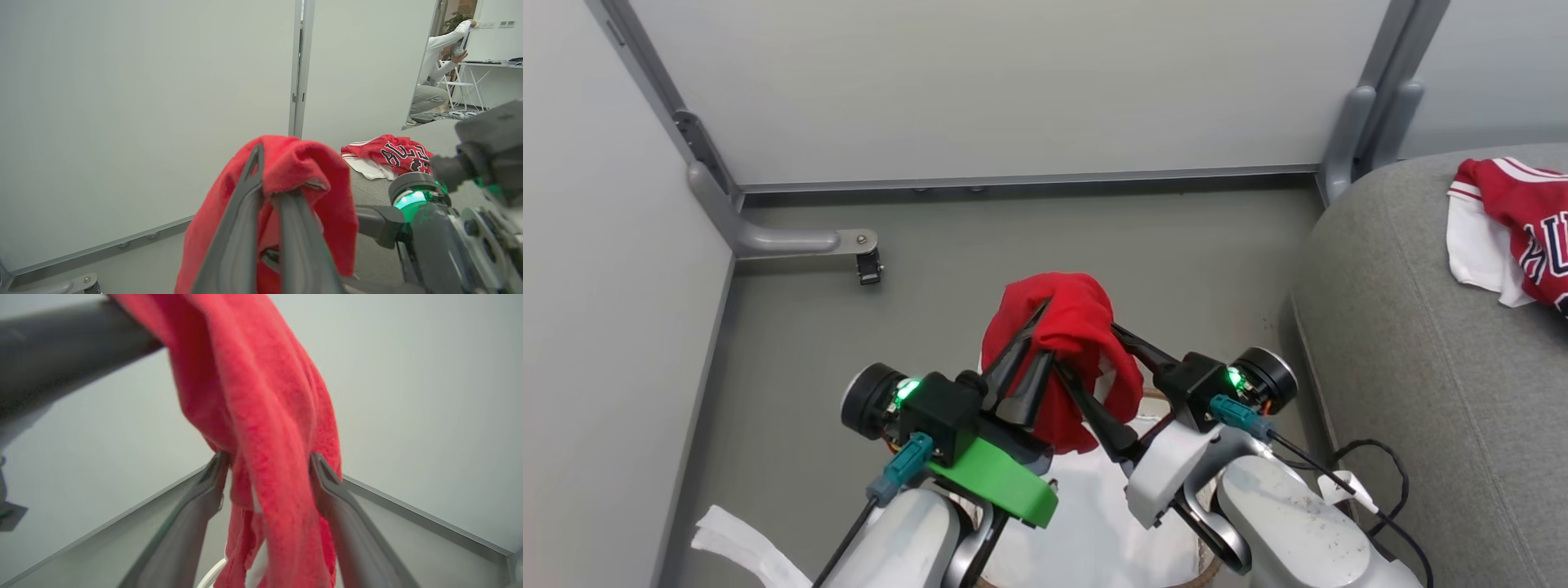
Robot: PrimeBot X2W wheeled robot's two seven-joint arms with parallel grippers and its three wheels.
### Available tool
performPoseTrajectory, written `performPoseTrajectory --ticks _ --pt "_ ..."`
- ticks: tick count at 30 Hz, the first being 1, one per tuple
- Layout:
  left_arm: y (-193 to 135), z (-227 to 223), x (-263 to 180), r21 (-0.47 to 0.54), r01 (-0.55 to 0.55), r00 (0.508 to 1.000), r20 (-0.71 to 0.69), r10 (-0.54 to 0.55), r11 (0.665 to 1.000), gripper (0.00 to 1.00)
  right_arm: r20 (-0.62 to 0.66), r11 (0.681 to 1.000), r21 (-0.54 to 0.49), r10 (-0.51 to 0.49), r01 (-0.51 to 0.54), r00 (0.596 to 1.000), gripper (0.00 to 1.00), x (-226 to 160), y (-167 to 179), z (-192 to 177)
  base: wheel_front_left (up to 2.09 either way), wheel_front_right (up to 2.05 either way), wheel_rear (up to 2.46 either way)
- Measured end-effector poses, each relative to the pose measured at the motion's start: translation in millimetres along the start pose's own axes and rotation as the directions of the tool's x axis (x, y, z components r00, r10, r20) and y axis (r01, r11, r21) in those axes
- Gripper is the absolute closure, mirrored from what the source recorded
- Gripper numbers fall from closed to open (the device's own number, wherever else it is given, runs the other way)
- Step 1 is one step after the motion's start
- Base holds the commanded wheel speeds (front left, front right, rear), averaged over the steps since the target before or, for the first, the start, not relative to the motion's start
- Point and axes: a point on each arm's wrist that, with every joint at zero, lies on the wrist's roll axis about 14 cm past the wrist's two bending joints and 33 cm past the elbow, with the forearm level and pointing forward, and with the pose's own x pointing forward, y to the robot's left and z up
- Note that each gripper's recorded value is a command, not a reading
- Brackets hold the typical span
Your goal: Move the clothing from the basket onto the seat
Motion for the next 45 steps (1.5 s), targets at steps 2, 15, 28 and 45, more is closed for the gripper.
performPoseTrajectory --ticks 2,15,28,45 --pt "-1 1 -1 -0.007 0.001 1.0 0.003 -0.001 1.0 1.0 -0.036 1.0 -0.003 0.001 -0.001 0.999 0.0 1 -1 -11 0.0 0.0 0.0" --pt "4 -4 5 -0.014 -0.01 1.0 -0.001 0.01 1.0 0.0 -0.071 0.995 0.084 -0.05 0.056 0.996 1.0 -6 -14 -23 0.0 0.0 0.0" --pt "-50 -49 44 -0.082 0.181 0.979 -0.079 -0.188 0.98 0.0 -0.077 0.917 0.02 -0.397 0.399 0.915 1.0 -95 -120 -20 0.0 0.0 0.0" --pt "-113 -114 78 -0.204 0.376 0.9 -0.153 -0.409 0.904 0.0 0.116 0.614 -0.392 -0.706 0.685 0.699 1.0 -215 -303 107 0.0 0.0 0.0"
